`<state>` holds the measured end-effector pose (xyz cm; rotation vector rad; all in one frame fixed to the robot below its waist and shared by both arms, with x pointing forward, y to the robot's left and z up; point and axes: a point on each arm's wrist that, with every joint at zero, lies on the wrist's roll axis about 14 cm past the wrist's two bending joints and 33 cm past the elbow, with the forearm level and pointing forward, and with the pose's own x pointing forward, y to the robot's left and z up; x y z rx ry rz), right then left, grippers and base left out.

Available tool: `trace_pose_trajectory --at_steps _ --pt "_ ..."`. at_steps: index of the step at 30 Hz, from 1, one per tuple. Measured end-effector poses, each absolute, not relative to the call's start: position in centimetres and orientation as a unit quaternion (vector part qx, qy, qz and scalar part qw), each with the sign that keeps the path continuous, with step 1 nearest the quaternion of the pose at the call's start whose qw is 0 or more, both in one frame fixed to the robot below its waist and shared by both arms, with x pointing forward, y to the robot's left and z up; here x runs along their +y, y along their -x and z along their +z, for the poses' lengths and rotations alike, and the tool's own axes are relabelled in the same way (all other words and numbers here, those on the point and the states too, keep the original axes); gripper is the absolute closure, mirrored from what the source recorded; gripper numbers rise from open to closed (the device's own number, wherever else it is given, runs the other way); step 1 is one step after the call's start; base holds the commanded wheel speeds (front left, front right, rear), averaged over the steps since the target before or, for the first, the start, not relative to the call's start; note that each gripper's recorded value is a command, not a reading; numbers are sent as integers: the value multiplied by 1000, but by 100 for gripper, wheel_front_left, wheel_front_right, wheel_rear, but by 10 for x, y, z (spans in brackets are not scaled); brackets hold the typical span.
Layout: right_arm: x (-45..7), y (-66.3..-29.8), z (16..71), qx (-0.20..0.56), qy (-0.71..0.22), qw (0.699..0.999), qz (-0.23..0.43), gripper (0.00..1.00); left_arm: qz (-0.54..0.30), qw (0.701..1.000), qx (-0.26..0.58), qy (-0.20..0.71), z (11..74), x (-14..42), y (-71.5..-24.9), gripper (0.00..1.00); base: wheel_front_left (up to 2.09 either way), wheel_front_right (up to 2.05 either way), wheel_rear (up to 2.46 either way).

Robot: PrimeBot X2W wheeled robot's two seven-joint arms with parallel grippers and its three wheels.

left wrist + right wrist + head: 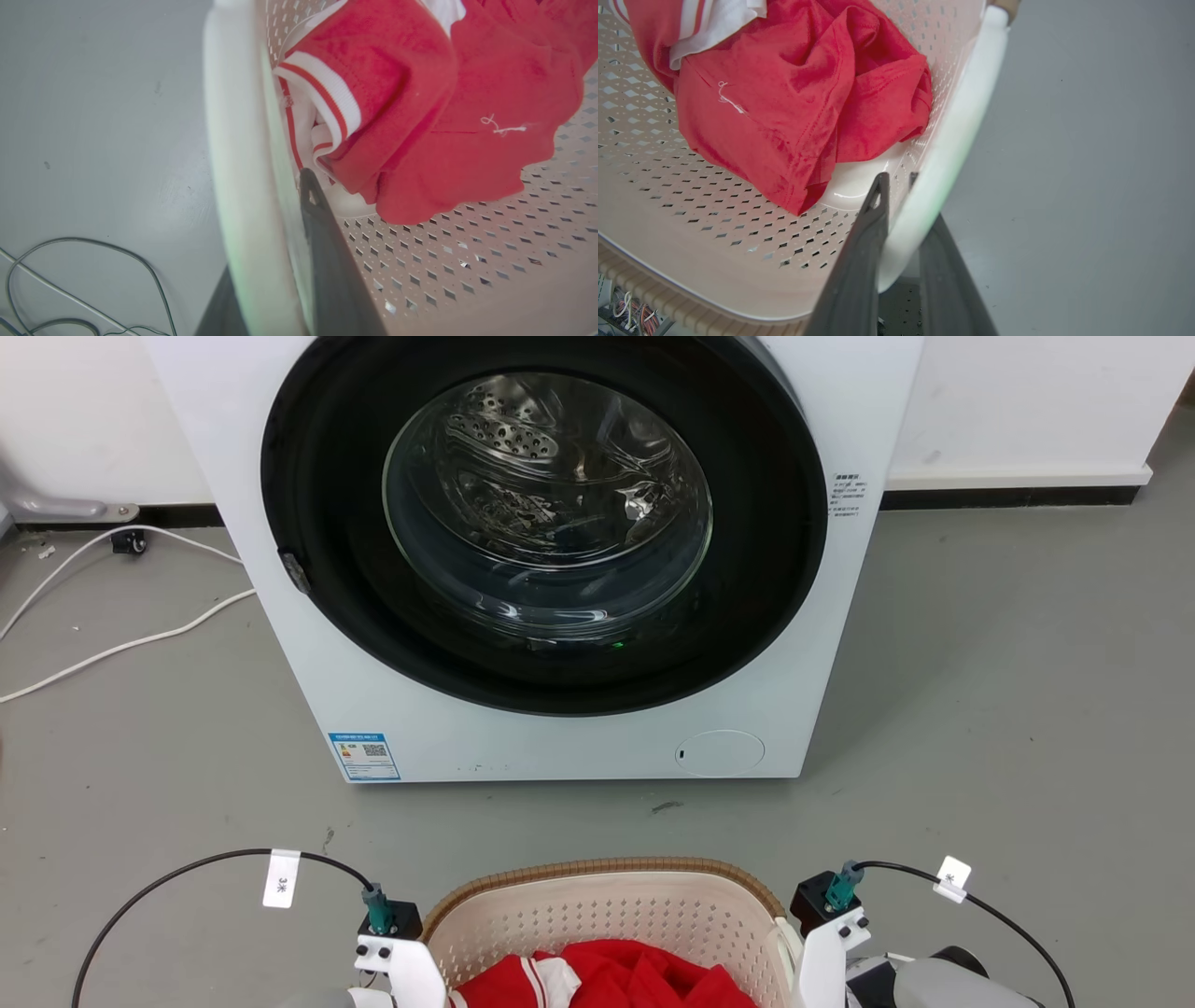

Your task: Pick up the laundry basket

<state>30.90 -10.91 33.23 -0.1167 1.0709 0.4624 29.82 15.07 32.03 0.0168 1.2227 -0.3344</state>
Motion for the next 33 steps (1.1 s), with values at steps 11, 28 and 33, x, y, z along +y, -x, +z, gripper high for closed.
trace_pose_trajectory --at_steps 11,28,33 --pt "-109 -307 331 507 55 832 219 100 -155 805 573 -7 320 151 -296 100 0 0 0" --pt "-109 -307 330 508 55 831 219 100 -154 805 573 -3 319 151 -295 100 0 0 0" --pt "-109 -307 330 508 56 831 219 100 -154 805 573 -1 319 151 -295 100 0 0 0"
